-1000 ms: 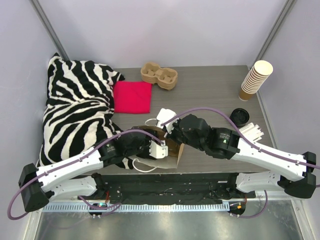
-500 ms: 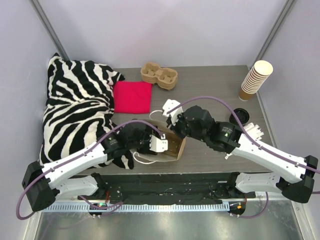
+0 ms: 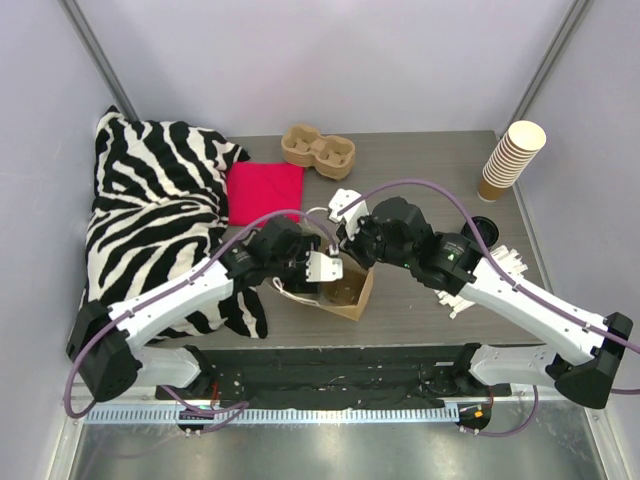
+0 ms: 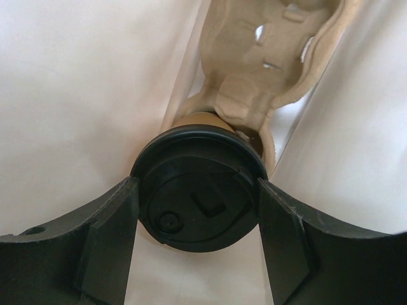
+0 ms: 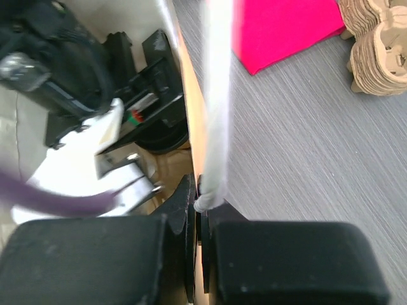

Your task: Pack the takeout coffee

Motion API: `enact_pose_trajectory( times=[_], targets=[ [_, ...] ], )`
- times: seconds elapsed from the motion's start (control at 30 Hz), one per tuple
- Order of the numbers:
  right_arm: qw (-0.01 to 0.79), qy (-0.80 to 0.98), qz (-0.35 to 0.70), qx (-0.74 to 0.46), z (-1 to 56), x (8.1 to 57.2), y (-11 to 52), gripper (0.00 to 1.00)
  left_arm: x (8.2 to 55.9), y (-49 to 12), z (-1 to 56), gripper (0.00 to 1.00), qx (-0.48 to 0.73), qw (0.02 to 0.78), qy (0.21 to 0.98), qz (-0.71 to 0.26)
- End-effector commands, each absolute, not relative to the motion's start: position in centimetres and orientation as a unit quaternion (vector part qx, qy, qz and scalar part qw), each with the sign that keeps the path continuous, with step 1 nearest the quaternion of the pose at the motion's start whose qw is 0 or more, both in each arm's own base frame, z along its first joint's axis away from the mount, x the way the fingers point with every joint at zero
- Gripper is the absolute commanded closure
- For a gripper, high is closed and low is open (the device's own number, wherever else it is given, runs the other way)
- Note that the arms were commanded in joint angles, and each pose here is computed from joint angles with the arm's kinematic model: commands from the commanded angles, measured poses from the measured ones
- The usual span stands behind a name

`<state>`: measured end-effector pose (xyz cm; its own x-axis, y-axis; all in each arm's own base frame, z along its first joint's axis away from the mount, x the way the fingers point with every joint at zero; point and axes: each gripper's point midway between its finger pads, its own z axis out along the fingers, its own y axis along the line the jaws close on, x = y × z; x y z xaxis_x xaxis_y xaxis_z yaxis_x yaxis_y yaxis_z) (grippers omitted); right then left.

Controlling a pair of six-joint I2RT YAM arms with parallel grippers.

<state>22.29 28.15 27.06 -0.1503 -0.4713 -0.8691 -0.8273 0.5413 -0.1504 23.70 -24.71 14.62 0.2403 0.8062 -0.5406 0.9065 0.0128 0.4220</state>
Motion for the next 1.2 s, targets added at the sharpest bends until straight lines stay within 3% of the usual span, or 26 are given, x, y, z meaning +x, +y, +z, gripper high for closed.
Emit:
enact_pose_trajectory(
  times=[0.0, 0.87, 0.97, 1.17],
  targets=[
    [0.508, 0.707, 0.219, -0.442, 29.6, 22.9, 29.1, 0.99, 23.4, -22.8, 11.8, 1.0, 0.687, 0.287, 0.662, -0.087],
    [0.494, 0.725, 0.212, -0.43, 28.0, 26.4, 26.9, 0.99, 24.3, -21.7, 5.1, 1.0, 0.682, 0.187, 0.698, -0.109],
    [0.494, 0.725, 0.211, -0.43, 28.0, 26.5, 26.7, 0.99, 25.0, -22.1, 5.8, 0.93, 0.676, 0.205, 0.7, -0.102],
    [0.506, 0.715, 0.207, -0.437, 28.4, 26.7, 26.7, 0.99, 26.0, -23.4, 9.6, 0.62, 0.669, 0.259, 0.689, -0.103]
  ],
)
